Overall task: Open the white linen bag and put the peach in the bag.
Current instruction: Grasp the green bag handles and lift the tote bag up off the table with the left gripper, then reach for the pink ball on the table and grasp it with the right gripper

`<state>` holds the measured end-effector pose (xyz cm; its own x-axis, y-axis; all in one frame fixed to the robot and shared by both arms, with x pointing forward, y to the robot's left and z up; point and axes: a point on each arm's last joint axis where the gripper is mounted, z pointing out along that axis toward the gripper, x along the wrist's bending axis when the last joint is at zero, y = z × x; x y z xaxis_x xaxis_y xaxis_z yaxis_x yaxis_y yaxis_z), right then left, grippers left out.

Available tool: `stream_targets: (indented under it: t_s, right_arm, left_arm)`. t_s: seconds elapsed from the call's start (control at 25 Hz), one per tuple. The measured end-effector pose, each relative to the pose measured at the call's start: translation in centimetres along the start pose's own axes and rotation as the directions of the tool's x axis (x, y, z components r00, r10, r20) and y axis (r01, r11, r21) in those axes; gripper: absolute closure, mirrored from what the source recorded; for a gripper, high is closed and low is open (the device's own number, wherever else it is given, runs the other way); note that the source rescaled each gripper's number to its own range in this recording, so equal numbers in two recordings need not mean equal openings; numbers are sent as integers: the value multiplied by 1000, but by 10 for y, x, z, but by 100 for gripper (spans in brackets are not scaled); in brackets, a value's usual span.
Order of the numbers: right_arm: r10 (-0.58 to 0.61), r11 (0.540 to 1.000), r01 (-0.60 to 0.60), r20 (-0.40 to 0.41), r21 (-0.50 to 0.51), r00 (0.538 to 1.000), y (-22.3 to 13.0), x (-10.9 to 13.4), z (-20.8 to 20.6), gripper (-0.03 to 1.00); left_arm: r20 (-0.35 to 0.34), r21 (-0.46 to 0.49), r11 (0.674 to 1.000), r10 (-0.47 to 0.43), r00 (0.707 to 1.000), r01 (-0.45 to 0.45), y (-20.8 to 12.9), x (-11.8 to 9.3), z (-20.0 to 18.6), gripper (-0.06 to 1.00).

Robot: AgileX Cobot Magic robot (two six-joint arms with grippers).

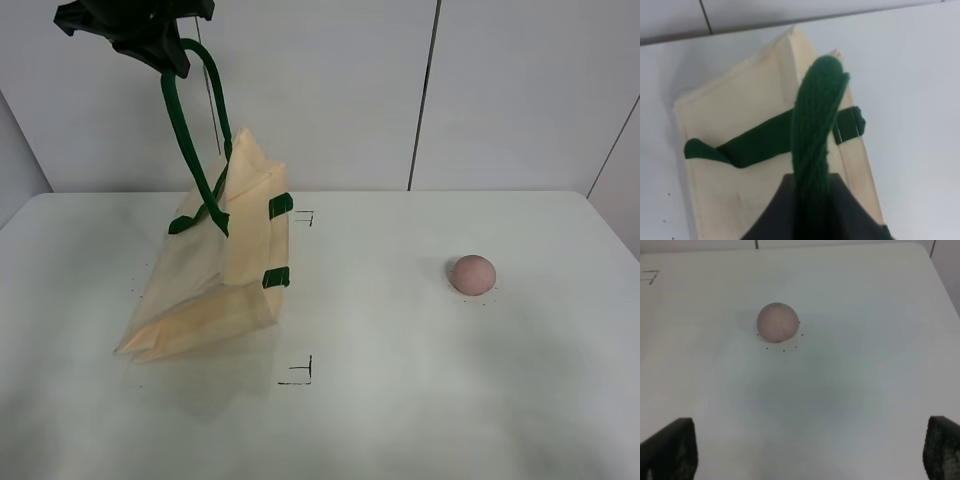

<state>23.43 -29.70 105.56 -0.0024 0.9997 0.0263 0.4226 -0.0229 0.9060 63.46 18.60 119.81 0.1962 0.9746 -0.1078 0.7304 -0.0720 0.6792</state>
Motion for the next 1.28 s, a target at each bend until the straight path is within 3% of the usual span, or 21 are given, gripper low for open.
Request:
stream_targets:
  t_s: [0.2, 0.44, 0.68, 0.88, 1.08, 1.28]
  right_arm:
    - [0, 1000, 0, 0, 17, 1000, 3, 0, 3, -3]
    - [-9, 977, 10, -5, 214, 1000, 53, 1, 56, -3]
    - [-35, 882, 38, -16, 469, 999, 102, 0, 172, -3]
    - [-49, 803, 58, -32, 593, 998, 119, -2, 276, -3]
    - [-100, 725, 150, -113, 672, 989, 113, 15, 360, -3]
    - [-104, 670, 182, -153, 719, 983, 88, 32, 408, -3]
  left_arm:
    - [1, -7, 1000, 3, 1000, -3, 0, 0, -3, 94]
    - [1, -7, 1000, 3, 1000, -3, 0, 0, -3, 94]
    - [3, -7, 1000, 2, 1000, -2, 0, 0, -3, 94]
    - [4, -7, 1000, 3, 1000, -3, 0, 0, -3, 94]
    - [4, -7, 1000, 3, 1000, -3, 0, 0, -3, 94]
    - [4, -7, 1000, 3, 1000, -3, 0, 0, -3, 94]
